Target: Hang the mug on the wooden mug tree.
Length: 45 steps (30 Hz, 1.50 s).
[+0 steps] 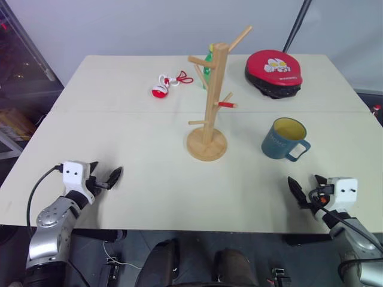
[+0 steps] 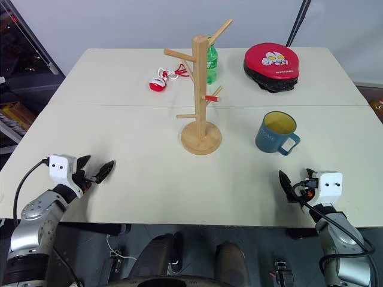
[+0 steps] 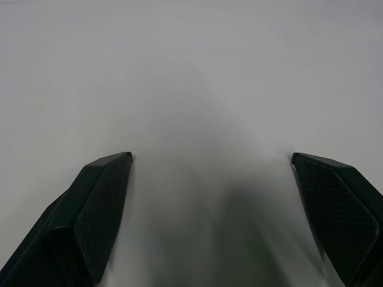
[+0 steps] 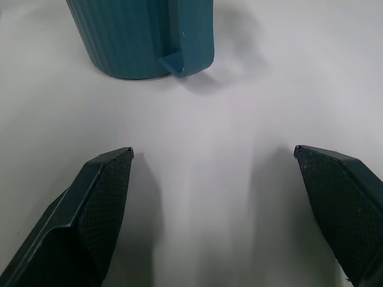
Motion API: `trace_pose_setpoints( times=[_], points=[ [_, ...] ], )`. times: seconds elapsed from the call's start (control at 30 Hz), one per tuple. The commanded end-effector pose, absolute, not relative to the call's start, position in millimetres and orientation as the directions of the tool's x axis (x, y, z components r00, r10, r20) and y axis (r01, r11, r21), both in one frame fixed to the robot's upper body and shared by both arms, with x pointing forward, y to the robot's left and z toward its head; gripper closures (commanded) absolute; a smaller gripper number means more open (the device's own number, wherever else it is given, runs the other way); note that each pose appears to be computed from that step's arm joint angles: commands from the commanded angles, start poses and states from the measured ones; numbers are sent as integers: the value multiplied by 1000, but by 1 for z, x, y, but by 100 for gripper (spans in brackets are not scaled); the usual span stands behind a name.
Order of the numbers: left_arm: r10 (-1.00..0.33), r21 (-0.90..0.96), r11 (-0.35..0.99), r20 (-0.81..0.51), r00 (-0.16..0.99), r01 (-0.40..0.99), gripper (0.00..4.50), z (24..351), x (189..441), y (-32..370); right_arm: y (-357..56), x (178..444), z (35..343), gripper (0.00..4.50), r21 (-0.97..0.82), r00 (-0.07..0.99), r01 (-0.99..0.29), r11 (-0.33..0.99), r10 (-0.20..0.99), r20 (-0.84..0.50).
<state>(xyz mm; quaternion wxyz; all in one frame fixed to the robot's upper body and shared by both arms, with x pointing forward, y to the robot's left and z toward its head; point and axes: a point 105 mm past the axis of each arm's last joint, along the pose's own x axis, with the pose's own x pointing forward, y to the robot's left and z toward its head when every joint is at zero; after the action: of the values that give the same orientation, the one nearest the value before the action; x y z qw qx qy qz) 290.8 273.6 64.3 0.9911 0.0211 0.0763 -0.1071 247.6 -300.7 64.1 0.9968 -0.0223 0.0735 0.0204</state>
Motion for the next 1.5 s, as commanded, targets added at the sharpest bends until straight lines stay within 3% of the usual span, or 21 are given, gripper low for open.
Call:
trace_pose_setpoints(
  times=[0.03,1.1,1.23,1.33,1.43,1.5],
  points=[
    [-200,22,978,-179,963,207,0,59,287,275,-298,249,76,4,-65,993,-54,996,47,-108],
    [-240,4,970,-157,958,243,0,60,288,262,-296,250,72,4,-63,994,-51,997,44,-100],
    [-310,22,949,-109,944,315,0,70,287,248,-294,251,75,4,-65,996,-38,997,32,-84],
    [-450,43,890,-72,890,453,0,82,285,217,-286,252,80,4,-59,998,-37,998,34,-54],
    [-658,46,751,-36,753,659,0,98,275,166,-276,252,87,4,-52,999,-45,998,44,-26],
    [-724,48,687,-30,689,725,0,104,270,149,-273,251,90,4,-55,999,-44,997,43,-19]
  ],
)
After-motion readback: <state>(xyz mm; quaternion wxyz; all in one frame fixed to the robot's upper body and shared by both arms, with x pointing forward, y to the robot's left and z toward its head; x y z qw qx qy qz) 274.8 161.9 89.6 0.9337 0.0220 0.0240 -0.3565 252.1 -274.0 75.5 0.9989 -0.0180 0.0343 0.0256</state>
